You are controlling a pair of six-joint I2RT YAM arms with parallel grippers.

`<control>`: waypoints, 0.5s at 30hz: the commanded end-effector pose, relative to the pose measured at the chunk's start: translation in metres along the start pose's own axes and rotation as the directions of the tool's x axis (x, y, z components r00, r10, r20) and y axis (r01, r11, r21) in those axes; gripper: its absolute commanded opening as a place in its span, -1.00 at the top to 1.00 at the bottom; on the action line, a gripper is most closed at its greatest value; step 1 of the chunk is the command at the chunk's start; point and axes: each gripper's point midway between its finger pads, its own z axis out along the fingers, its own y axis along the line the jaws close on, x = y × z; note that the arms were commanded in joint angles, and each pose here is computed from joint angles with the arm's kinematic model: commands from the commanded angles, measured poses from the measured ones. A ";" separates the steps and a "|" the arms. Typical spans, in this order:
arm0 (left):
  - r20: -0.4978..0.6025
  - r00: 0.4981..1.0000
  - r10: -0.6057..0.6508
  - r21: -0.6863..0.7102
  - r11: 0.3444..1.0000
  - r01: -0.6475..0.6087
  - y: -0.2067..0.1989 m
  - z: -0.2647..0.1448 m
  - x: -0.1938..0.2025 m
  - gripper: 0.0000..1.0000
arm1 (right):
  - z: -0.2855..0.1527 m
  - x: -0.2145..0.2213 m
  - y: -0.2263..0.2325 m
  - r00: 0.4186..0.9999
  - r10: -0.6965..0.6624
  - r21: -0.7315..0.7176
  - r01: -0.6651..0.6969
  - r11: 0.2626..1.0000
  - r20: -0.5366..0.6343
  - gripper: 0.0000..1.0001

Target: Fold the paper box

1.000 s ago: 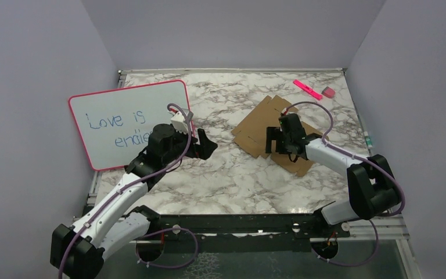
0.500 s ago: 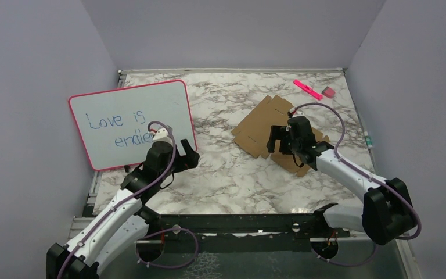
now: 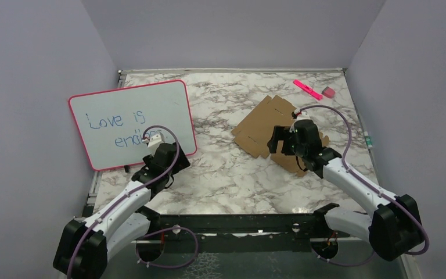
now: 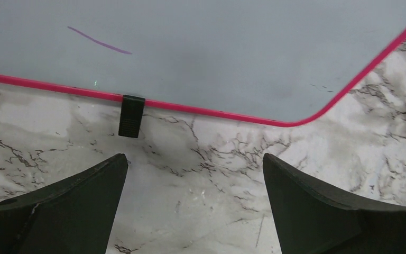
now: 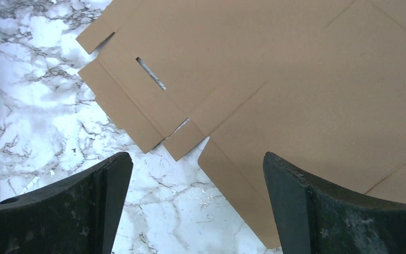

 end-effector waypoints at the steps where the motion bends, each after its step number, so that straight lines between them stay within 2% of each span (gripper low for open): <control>1: 0.055 0.996 -0.066 -0.028 0.997 0.068 0.005 0.021 -0.008 -0.97 | -0.004 -0.014 0.006 0.998 -0.017 -0.031 0.019 0.999 0.059 -1.00; 6: 0.070 0.994 -0.080 -0.035 0.996 0.083 0.002 0.039 -0.018 -0.98 | -0.006 -0.018 0.006 0.997 -0.024 -0.026 0.025 0.999 0.069 -1.00; 15: 0.099 0.990 -0.102 -0.001 0.995 0.102 -0.029 0.076 -0.054 -0.98 | -0.002 -0.019 0.000 0.997 -0.016 0.014 0.015 1.000 0.070 -1.00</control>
